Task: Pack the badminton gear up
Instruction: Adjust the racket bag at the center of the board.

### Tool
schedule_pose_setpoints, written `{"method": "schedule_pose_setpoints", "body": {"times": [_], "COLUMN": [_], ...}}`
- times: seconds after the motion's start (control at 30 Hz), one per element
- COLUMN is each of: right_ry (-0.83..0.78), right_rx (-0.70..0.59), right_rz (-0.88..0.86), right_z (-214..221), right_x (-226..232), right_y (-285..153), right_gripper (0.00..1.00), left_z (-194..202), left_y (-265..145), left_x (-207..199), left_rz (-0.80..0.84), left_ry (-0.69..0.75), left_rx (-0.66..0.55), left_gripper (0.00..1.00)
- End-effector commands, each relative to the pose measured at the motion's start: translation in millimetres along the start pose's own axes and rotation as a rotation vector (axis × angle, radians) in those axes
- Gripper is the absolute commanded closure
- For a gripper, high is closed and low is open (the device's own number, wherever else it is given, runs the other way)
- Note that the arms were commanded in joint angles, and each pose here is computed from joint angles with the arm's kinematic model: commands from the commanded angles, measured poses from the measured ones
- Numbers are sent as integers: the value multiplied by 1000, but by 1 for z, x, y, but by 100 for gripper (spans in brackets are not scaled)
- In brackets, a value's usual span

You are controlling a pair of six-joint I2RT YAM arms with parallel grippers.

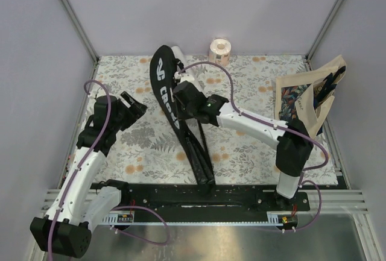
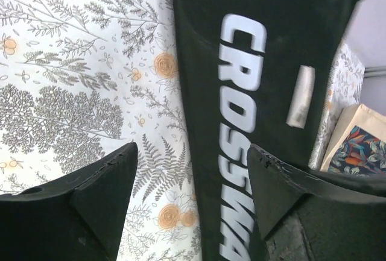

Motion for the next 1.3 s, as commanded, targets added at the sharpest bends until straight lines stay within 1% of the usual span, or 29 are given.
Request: {"method": "schedule_pose_setpoints", "body": {"times": [0.0, 0.03, 0.13, 0.27, 0.3, 0.37, 0.43, 0.5, 0.67, 0.77, 0.8, 0.9, 0.93, 1.03, 1.13, 1.27], "right_ry": [-209, -245, -315, -364, -383, -448, -516, -548, -607, -639, -656, -747, -803, -846, -882, -869], "right_rx": [-112, -122, -129, -82, -75, -57, -45, -40, -77, -102, -115, -200, -226, -292, -315, -308], "right_rz": [145, 160, 169, 130, 124, 152, 189, 203, 214, 200, 192, 178, 186, 230, 280, 274], "right_z": [-52, -54, -48, -22, -15, -3, 3, 7, 4, 1, 0, -13, -19, -41, -50, -43], "right_x": [-10, -11, -7, 9, 14, 22, 32, 39, 46, 46, 46, 45, 44, 43, 41, 40], "right_y": [-74, -79, -82, -57, -50, -35, -28, -21, -18, -20, -20, -28, -32, -42, -43, -37], "right_gripper": [100, 100, 100, 100, 100, 100, 100, 100, 100, 100, 100, 100, 100, 100, 100, 100], "left_z": [-38, -39, -51, -63, -62, -57, -51, -48, -54, -66, -71, -88, -93, -102, -103, -105], "left_y": [3, 6, 8, 18, 23, 32, 38, 42, 50, 57, 59, 62, 62, 68, 73, 81], "left_x": [-32, -37, -47, -51, -49, -51, -52, -54, -57, -60, -63, -67, -68, -67, -64, -61], "left_rz": [67, 76, 86, 104, 103, 141, 159, 182, 198, 182, 188, 195, 203, 199, 186, 187], "left_ry": [-5, -8, -29, -34, -38, -28, -13, 18, 71, 82, 84, 79, 77, 77, 60, 57], "left_rx": [-76, -42, -28, -42, -32, 13, 55, 79, 82, 83, 85, 77, 76, 72, 91, 72], "left_gripper": [24, 24, 25, 25, 24, 27, 29, 30, 29, 30, 32, 34, 35, 36, 40, 40]}}
Point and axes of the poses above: each gripper's point midway between its finger pads, its own y axis out along the fingers, its own x axis along the line the jaws close on, z = x × y, the point moved 3 cm from there along -y, back along the fingers, and after that the axes turned 5 degrees about -y, right-handed, at the moved point
